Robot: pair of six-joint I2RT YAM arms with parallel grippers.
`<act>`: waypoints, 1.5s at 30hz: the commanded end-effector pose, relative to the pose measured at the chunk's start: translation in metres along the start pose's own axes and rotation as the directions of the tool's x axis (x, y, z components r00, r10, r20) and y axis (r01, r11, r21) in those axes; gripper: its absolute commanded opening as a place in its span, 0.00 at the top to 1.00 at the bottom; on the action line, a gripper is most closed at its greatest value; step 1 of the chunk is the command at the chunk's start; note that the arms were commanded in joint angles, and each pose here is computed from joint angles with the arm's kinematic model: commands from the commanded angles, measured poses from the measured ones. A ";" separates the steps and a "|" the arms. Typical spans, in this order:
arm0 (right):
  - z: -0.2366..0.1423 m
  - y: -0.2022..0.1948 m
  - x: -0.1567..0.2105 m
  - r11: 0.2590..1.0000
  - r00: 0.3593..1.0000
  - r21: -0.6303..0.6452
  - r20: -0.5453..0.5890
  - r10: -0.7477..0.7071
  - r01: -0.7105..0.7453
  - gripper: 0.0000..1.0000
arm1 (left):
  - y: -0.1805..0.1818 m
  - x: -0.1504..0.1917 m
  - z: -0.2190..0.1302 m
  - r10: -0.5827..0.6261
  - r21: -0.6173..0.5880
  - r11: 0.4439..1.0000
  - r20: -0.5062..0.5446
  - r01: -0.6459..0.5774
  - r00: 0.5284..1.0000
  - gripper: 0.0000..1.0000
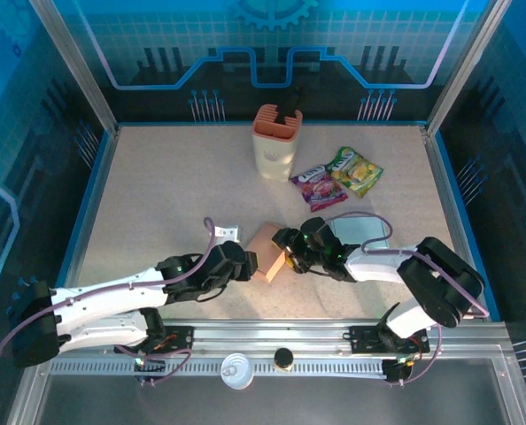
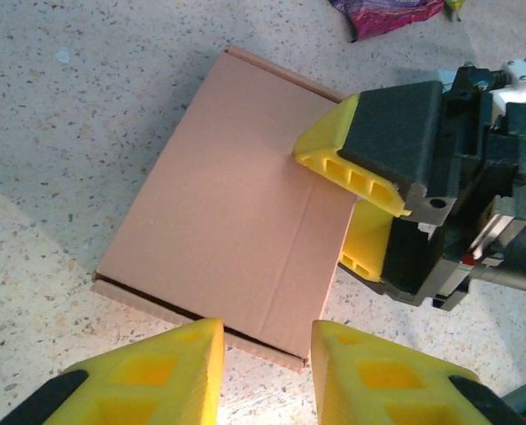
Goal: Fold the paper box
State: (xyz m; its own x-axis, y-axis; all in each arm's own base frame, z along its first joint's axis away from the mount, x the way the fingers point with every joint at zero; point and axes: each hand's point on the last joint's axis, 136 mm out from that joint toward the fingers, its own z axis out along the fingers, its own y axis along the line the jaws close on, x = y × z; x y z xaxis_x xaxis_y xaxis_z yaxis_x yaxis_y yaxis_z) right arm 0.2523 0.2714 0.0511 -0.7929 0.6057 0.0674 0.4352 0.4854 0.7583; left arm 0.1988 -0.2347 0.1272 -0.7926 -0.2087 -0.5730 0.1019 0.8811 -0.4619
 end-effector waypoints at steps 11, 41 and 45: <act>-0.066 0.018 -0.015 0.903 0.905 0.094 0.032 -0.424 0.419 0.00 | 0.003 -0.003 0.001 -0.026 0.038 0.999 -0.023 0.027 0.999 0.64; -0.204 -0.029 -0.201 0.429 0.055 0.794 0.452 -0.890 0.430 0.00 | 0.194 -0.149 -0.068 0.229 -0.526 0.834 0.606 0.168 0.762 0.01; -0.183 -0.020 -0.207 0.386 -0.006 0.783 0.445 -0.895 0.488 0.00 | 0.192 -0.163 -0.062 0.322 -0.582 0.809 0.554 0.080 0.768 0.01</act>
State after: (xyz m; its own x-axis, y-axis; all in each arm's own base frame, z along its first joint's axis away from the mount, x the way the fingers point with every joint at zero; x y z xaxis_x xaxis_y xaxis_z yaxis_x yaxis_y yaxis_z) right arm 0.3094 0.0096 0.0981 -0.4018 -0.1509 -0.9032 0.1361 0.9655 -0.2218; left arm 0.2939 -0.0095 0.1401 -0.3330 -0.2073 -0.9198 -0.3447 0.9348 -0.0859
